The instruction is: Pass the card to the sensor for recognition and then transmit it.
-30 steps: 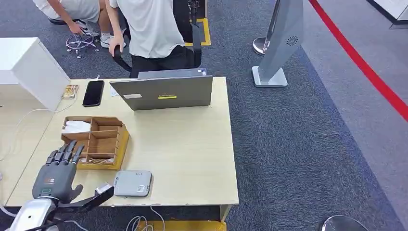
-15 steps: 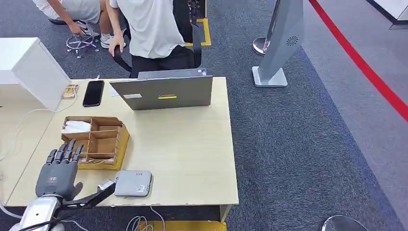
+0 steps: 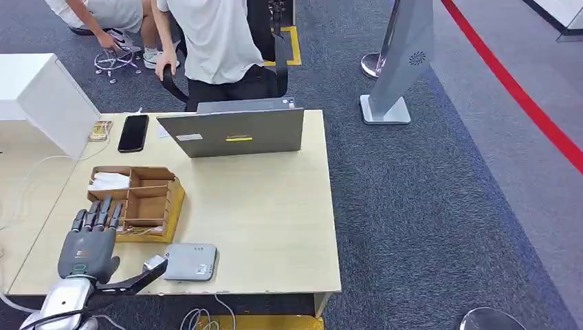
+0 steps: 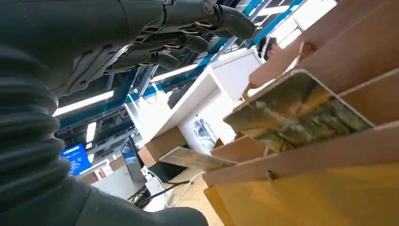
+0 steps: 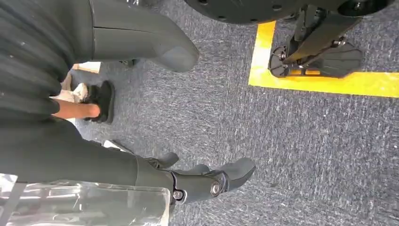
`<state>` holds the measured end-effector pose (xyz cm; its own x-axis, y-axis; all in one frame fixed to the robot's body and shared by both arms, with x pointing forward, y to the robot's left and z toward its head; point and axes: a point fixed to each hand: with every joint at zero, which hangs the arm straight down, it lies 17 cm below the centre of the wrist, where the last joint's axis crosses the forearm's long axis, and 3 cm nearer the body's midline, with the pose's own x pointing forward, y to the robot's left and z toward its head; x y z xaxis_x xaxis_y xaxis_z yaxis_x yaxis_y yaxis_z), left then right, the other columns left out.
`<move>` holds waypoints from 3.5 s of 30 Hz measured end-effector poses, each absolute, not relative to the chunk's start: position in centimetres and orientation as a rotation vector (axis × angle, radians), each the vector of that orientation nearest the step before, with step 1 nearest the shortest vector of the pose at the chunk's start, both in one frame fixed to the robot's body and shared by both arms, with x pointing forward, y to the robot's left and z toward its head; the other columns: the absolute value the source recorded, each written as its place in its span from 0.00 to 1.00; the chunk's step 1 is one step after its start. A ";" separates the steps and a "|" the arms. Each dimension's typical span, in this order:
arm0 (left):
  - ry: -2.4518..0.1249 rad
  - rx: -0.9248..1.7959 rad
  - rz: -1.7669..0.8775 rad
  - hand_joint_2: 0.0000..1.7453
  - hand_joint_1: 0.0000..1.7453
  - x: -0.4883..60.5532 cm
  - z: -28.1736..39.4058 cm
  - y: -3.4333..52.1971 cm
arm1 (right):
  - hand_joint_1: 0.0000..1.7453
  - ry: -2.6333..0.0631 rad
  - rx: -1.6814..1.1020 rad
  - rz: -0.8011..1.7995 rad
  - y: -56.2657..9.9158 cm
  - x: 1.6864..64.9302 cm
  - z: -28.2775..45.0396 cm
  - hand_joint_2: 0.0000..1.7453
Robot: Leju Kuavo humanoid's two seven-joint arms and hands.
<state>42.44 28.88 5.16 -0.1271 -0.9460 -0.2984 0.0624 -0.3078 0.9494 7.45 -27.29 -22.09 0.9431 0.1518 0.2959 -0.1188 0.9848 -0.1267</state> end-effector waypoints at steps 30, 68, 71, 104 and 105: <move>-1.080 1.313 -1.551 1.00 0.00 42.9 4.1 28.9 | 0.00 -0.286 -0.109 0.157 -27.3 6.4 -22.0 1.00; -1.125 1.290 -1.536 1.00 0.00 42.9 4.3 27.4 | 0.00 -0.273 -0.113 0.168 -27.2 5.4 -21.2 1.00; -1.122 1.293 -1.532 1.00 0.00 43.0 4.4 27.6 | 0.00 -0.274 -0.114 0.169 -27.2 5.3 -21.2 1.00; -1.165 1.257 -1.528 1.00 0.00 42.5 4.3 26.7 | 0.00 -0.267 -0.102 0.192 -26.7 4.9 -21.0 1.00; -1.166 1.256 -1.527 1.00 0.00 42.5 4.3 26.7 | 0.00 -0.267 -0.102 0.192 -26.7 4.9 -21.0 1.00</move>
